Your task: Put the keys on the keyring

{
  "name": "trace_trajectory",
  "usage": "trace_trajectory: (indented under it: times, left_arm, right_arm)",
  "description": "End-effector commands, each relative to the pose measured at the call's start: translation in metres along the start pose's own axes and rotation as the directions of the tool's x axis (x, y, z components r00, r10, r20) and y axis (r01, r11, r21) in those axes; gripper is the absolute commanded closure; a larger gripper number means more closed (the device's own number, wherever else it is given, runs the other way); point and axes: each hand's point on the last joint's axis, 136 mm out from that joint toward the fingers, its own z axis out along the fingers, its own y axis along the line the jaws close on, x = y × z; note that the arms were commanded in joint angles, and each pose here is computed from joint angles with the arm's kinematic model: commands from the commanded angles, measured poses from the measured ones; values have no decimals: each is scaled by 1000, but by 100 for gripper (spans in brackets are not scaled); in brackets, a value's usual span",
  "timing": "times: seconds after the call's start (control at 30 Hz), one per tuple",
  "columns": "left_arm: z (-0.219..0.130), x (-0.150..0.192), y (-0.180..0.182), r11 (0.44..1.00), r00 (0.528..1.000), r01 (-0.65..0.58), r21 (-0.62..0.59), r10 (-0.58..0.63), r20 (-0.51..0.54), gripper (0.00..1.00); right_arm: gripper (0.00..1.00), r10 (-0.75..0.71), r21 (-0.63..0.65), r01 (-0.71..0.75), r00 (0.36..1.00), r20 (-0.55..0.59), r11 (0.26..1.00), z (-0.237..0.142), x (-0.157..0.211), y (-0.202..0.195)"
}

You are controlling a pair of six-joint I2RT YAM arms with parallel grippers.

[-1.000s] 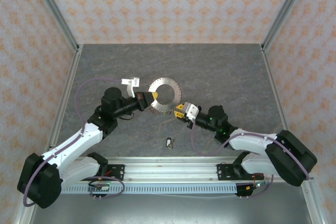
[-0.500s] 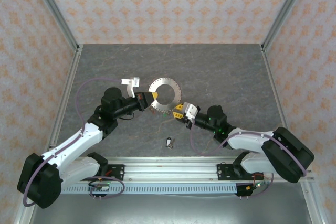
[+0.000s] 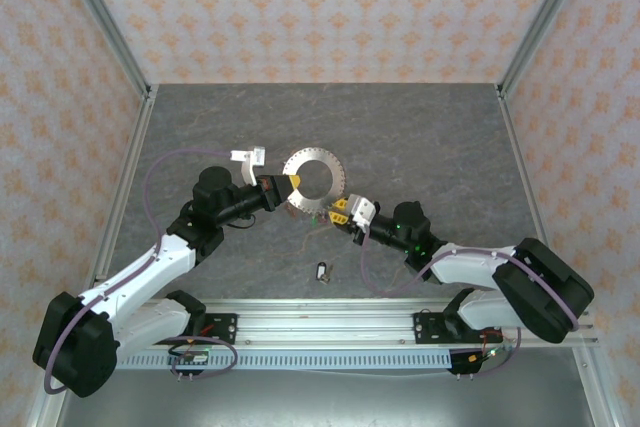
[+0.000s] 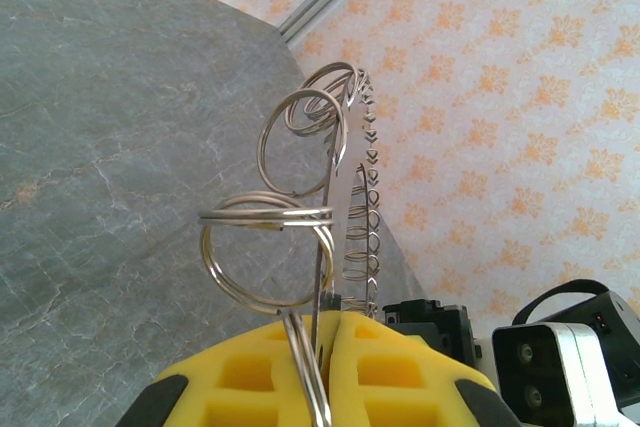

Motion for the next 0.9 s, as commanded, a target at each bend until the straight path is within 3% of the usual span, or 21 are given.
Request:
trace_trajectory:
  times: [0.0,0.17,0.87]
  left_arm:
    - [-6,-23,-23,997,995,-52,64,46,85,100]
    - [-6,-23,-23,997,995,-53,61,48,84,100]
    - [-6,-23,-22,997,996,-44,64,38,86,100]
  right_arm:
    - [79,-27,8,27,999,26,1000,0,-11,-2]
    - [78,-54,14,54,999,-3,998,-5,-6,-1]
    - [82,-17,36,15,997,73,999,2,-24,-9]
